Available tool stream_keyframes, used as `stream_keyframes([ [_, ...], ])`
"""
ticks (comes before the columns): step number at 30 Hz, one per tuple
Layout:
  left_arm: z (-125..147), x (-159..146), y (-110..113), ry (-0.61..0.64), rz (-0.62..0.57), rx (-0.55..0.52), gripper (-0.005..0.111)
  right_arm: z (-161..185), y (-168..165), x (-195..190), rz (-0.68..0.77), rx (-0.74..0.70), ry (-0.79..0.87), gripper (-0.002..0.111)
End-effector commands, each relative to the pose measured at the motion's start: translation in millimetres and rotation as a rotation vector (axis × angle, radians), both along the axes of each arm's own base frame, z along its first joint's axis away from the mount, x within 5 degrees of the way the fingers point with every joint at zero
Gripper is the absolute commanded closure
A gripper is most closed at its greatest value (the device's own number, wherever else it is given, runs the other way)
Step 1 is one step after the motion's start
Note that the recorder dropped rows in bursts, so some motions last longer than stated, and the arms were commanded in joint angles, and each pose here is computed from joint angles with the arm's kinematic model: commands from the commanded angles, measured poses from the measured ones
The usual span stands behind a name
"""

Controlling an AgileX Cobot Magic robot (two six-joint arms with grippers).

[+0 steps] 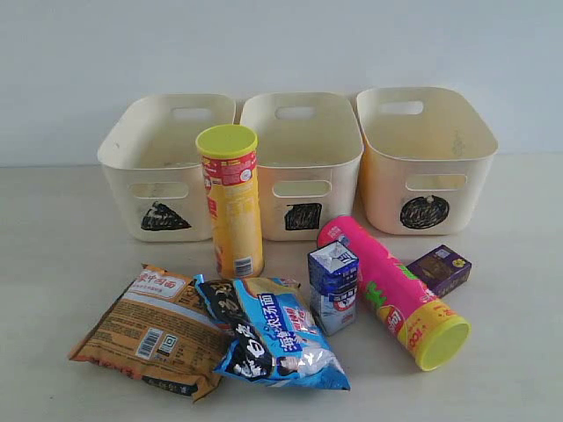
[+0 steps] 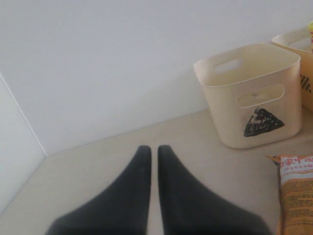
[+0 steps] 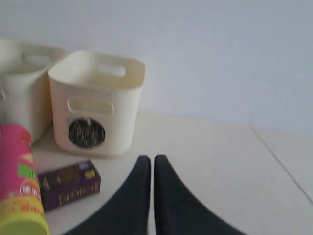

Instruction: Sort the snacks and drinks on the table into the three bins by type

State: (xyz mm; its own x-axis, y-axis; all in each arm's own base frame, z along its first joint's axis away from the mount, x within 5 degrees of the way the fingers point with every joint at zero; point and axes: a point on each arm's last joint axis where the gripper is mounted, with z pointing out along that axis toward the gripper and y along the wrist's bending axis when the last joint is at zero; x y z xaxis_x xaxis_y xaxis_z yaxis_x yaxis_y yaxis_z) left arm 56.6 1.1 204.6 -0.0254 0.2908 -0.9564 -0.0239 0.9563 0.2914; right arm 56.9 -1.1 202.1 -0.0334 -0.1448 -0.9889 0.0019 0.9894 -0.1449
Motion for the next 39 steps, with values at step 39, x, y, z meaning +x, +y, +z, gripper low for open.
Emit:
stream_keyframes([
  [39, 0, 0, 0, -0.008, 0.001, -0.012, 0.102, 183, 2, 84, -0.028, 0.3, 0.226, 0.108],
])
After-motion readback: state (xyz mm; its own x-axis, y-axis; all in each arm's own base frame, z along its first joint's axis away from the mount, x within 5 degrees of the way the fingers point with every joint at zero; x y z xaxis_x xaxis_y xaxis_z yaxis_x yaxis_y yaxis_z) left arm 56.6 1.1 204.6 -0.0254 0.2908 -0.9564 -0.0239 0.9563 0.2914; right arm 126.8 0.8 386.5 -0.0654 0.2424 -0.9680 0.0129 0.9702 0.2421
